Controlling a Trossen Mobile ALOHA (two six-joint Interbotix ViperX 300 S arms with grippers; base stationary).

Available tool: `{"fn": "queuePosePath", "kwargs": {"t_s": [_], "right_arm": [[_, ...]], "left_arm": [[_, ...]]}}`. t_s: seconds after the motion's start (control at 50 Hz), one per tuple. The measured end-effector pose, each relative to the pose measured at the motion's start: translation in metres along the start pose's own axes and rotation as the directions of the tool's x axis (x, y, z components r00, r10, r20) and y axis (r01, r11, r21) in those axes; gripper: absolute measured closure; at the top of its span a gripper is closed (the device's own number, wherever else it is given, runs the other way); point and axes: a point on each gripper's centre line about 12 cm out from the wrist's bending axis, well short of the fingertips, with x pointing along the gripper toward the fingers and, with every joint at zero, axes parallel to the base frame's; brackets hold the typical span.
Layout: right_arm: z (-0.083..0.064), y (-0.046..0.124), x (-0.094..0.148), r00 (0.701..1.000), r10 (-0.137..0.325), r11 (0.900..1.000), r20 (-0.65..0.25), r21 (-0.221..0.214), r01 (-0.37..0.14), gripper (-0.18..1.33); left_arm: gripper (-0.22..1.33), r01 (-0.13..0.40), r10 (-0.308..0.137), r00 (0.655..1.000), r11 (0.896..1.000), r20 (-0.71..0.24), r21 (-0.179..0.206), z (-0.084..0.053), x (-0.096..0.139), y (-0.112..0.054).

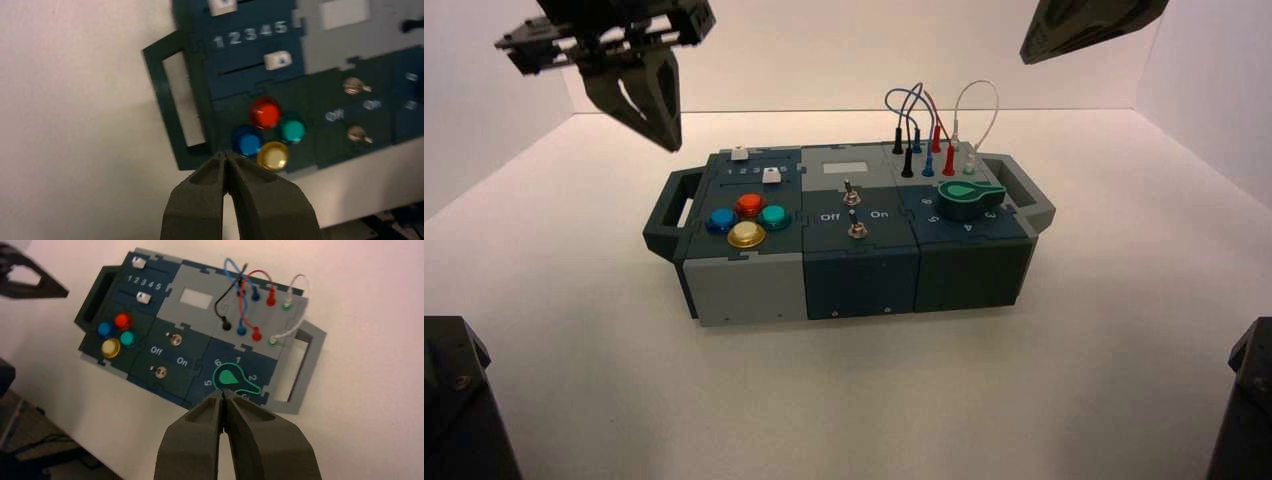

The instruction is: Flip the top switch on with the right gripper.

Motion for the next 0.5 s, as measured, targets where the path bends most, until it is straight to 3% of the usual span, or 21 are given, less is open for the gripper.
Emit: {"fn": "queuePosePath", "kwargs": {"t_s": [0.22,0.5], "right_arm": [[0.0,0.002,0.002,1.0,0.005,0.9998,-0.006,-0.019,-0.005,1.29],[0.001,0.002,0.002,1.0,0.005,0.9997,0.002,-0.022,-0.005,1.29]], "left_arm": [[1.28,-0.029,0.029,1.0,0.998,-0.003,-0.061,0.007,0.006,0.019],[1.28,-0.04,0.039,0.999,0.997,-0.019,-0.067,0.014,0.022,0.02]]}}
